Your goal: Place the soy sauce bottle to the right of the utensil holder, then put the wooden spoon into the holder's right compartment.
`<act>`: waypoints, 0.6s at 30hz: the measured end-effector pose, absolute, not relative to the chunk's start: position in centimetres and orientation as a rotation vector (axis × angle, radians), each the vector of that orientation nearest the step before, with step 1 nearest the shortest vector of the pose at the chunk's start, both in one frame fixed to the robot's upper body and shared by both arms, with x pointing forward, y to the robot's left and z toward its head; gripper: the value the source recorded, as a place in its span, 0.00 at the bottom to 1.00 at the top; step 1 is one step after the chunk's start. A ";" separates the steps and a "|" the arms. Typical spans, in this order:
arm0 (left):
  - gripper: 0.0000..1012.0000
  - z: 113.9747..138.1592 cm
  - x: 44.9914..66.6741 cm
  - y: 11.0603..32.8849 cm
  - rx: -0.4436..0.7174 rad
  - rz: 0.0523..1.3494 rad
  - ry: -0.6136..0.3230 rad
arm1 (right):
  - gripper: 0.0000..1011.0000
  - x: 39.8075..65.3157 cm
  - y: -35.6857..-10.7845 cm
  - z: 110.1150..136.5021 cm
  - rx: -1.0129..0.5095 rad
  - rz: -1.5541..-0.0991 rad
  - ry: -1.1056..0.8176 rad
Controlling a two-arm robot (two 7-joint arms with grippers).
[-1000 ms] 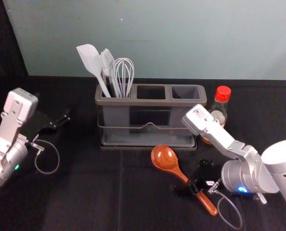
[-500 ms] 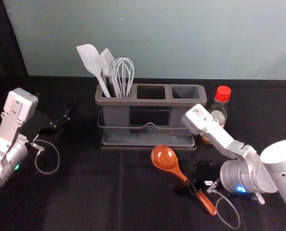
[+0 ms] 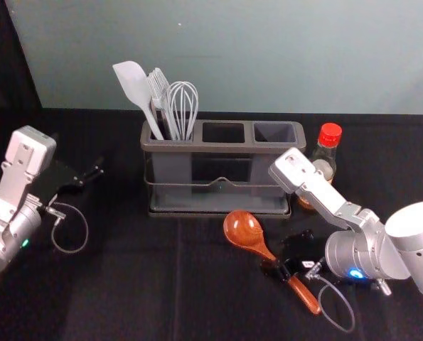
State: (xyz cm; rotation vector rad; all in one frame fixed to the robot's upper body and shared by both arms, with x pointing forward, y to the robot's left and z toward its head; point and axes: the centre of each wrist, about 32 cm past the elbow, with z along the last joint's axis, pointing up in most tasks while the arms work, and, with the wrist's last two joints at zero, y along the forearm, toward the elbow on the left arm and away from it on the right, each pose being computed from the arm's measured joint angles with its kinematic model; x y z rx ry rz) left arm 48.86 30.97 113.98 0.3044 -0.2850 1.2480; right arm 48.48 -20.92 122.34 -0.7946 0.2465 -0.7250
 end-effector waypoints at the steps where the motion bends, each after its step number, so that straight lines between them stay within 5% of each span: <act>1: 0.99 114.0 48.9 31.0 0.304 1.248 -0.285 | 0.43 48.5 -20.9 122.3 -0.794 -0.724 0.247; 11: 0.99 114.0 48.9 31.0 0.304 1.248 -0.285 | 0.14 48.5 -21.1 122.2 -0.790 -0.719 0.258; 18: 0.99 114.0 48.9 31.0 0.304 1.248 -0.285 | 0.14 48.5 -21.2 122.4 -0.777 -0.719 0.263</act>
